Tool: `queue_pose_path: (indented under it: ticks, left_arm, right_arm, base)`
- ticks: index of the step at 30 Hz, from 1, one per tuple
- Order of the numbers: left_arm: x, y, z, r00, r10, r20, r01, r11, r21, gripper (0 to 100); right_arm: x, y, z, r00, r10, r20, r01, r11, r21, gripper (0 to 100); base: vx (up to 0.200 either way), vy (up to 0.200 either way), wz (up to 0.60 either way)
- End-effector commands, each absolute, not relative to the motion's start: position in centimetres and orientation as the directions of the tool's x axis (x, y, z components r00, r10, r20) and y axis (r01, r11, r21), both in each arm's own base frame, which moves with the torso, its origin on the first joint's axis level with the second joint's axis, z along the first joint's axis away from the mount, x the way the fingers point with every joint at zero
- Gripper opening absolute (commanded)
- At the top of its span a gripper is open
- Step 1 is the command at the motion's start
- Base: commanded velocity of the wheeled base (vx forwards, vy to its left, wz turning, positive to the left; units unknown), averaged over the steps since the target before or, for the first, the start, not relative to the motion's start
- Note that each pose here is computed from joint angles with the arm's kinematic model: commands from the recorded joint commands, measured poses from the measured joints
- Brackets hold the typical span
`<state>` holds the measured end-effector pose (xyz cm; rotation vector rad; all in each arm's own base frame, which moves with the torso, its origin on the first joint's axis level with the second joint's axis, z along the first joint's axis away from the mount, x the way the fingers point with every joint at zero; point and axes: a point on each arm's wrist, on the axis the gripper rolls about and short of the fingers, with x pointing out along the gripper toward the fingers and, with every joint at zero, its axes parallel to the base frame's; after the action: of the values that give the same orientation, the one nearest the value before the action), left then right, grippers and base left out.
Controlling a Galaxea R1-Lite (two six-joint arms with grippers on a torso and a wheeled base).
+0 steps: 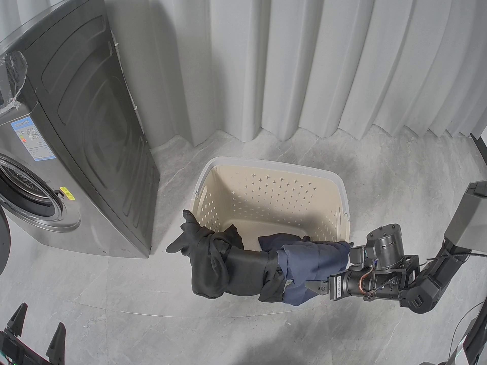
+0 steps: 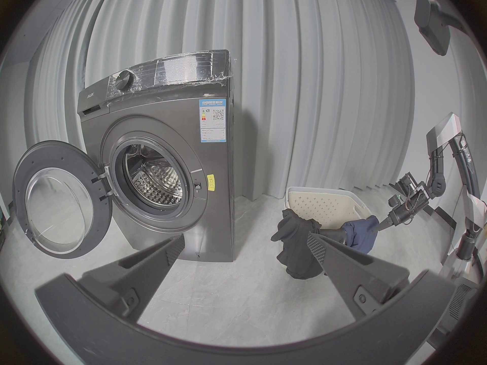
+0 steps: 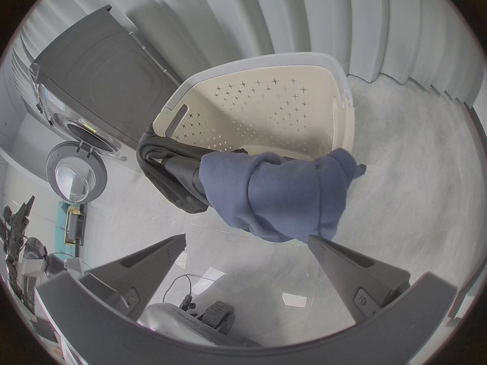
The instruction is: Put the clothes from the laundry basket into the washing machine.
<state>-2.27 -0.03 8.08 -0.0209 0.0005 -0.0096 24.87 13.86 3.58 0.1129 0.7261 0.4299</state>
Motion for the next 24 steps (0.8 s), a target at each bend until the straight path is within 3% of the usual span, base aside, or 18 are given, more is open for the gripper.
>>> queue_pose_path:
  ticks: [1,13,24]
  left_arm:
    - [-2.2,0.0,7.6,1.0,-0.009,-0.006,0.009,1.0,-0.022,100]
    - [-2.2,0.0,7.6,1.0,-0.009,-0.005,0.009,1.0,-0.022,100]
    - [-2.2,0.0,7.6,1.0,-0.009,-0.006,0.009,1.0,-0.022,100]
  right_arm:
    - [25.4,14.2,3.0,0.658,0.417,-0.627,-0.342,0.907,0.245,100]
    - [26.7,14.7,0.6,0.635,0.399,-0.662,-0.324,0.915,0.24,100]
    - [28.5,15.3,0.0,0.693,0.409,-0.594,-0.329,0.912,0.244,100]
  base:
    - [0.0,0.0,0.0]
    - [0.0,0.0,0.0]
    - [0.0,0.0,0.0]
